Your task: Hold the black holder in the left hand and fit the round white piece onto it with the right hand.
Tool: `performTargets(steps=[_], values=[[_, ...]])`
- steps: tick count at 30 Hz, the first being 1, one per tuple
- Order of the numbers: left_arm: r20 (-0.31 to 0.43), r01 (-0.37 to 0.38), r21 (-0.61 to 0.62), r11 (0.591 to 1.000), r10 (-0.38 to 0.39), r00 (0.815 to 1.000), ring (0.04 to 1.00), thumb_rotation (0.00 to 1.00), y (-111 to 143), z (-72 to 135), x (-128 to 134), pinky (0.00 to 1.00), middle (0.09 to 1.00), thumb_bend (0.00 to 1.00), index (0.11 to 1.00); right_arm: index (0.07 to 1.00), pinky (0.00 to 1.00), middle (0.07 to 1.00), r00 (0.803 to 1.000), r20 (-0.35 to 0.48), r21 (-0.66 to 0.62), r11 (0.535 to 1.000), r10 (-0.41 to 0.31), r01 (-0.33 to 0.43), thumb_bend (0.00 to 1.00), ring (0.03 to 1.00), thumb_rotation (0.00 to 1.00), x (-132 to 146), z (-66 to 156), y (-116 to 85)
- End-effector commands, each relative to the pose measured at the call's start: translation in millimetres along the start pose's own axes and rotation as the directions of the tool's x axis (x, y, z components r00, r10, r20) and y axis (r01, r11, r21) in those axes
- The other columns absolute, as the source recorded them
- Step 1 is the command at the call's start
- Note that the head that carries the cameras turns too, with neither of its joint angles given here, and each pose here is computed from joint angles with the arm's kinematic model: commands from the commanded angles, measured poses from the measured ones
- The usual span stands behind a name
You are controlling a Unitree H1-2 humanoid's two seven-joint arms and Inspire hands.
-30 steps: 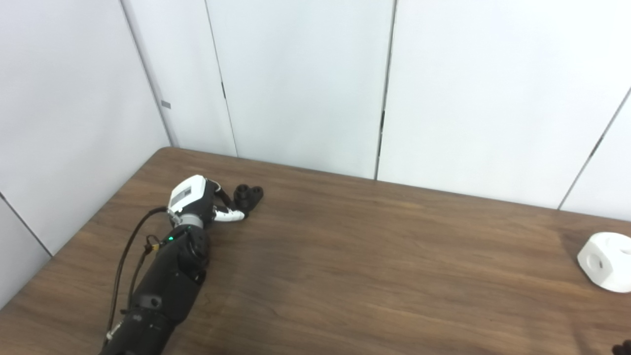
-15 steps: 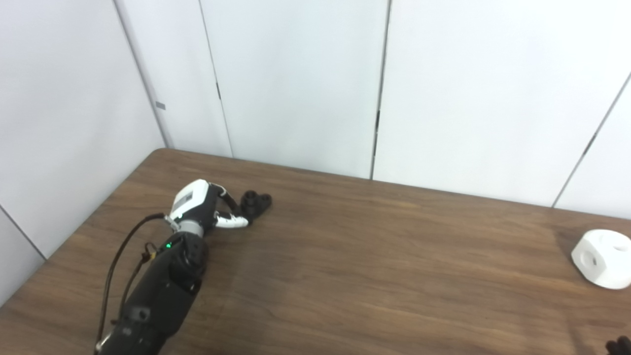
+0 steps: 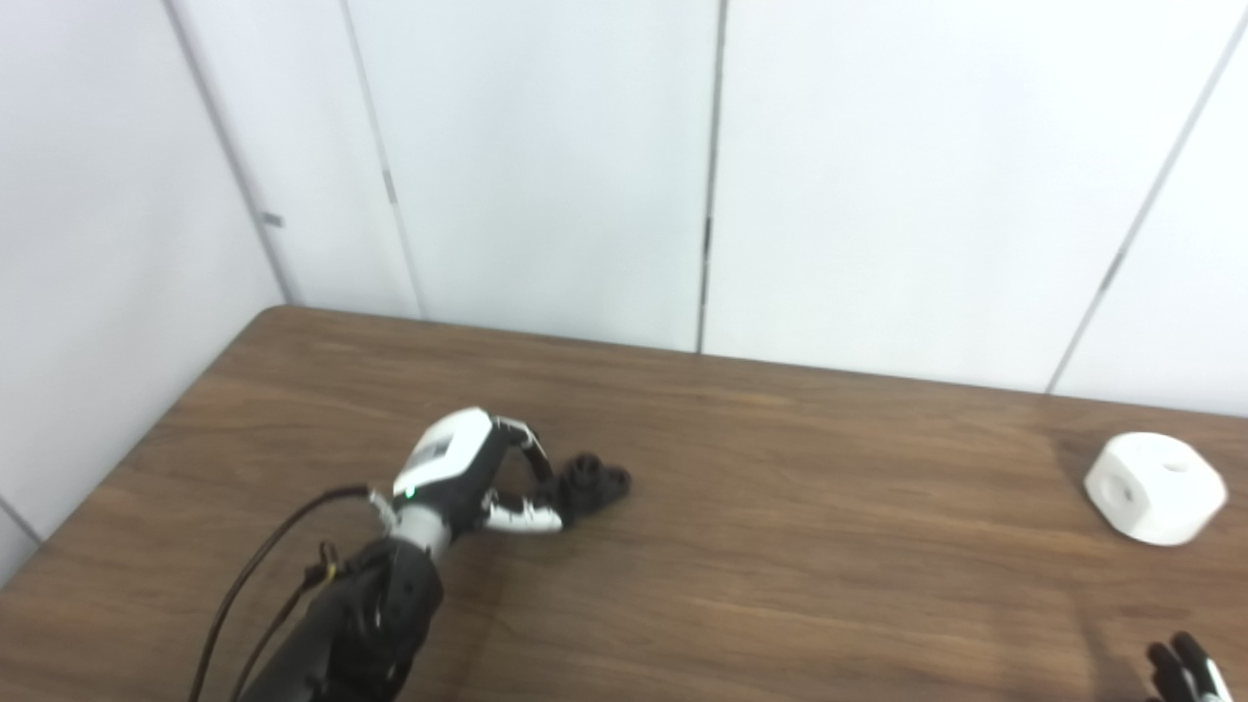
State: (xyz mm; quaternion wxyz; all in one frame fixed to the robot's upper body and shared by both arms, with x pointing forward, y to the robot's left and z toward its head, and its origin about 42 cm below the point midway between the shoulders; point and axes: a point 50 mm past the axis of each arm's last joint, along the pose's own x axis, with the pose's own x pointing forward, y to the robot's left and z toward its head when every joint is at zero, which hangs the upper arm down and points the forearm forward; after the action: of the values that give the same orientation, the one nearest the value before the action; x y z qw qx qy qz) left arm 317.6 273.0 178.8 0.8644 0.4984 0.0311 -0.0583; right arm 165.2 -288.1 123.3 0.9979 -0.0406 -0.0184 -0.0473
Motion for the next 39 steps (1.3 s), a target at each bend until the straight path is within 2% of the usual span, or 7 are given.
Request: performTargets(steps=[1,4,11,13,18,30,39], values=[[0.059,-0.003,0.007,1.0,0.002,0.998,0.89,0.04,6.2,16.4,-5.7,0.79,0.815,0.52,0.488,0.967,1.0,0.955,0.999,0.037,0.008,1.0,0.005,-0.006,0.56,1.0,0.88,-0.4,9.8,7.4],[0.114,0.029,0.004,1.0,-0.03,0.993,0.905,0.04,-2.6,28.2,-19.2,0.82,0.816,0.52,0.487,0.963,1.0,0.953,0.999,0.041,0.003,1.0,0.005,-0.005,0.56,1.0,0.87,-1.1,14.7,11.7],[0.253,0.059,0.076,0.995,-0.076,0.964,0.854,0.05,-22.8,54.6,-52.0,0.78,0.793,0.52,0.487,0.953,1.0,0.942,0.999,0.043,0.005,1.0,0.006,-0.007,0.56,1.0,0.86,-3.3,26.1,20.8],[0.279,0.075,0.075,0.994,-0.093,0.956,0.847,0.05,-29.5,59.6,-60.8,0.83,0.785,0.52,0.486,0.959,1.0,0.947,0.999,0.044,0.009,1.0,0.008,-0.008,0.55,1.0,0.86,-4.5,27.5,24.0],[0.343,0.113,0.06,0.992,-0.127,0.931,0.835,0.05,-46.5,69.8,-82.0,0.88,0.77,0.52,0.486,0.956,1.0,0.944,0.999,0.033,0.014,1.0,0.003,-0.003,0.53,1.0,0.87,-5.4,31.3,33.2],[0.391,0.215,0.027,0.976,-0.208,0.896,0.846,0.05,-70.8,80.2,-106.8,0.9,0.779,0.52,0.485,0.945,1.0,0.95,1.0,0.021,0.023,1.0,-0.011,0.01,0.58,1.0,0.88,-4.5,42.7,47.8],[0.414,0.201,0.083,0.976,-0.218,0.884,0.843,0.05,-76.2,77.4,-115.4,0.9,0.78,0.52,0.485,0.943,1.0,0.943,1.0,0.02,0.005,1.0,-0.012,0.012,0.63,1.0,0.89,-2.1,47.5,47.6]])
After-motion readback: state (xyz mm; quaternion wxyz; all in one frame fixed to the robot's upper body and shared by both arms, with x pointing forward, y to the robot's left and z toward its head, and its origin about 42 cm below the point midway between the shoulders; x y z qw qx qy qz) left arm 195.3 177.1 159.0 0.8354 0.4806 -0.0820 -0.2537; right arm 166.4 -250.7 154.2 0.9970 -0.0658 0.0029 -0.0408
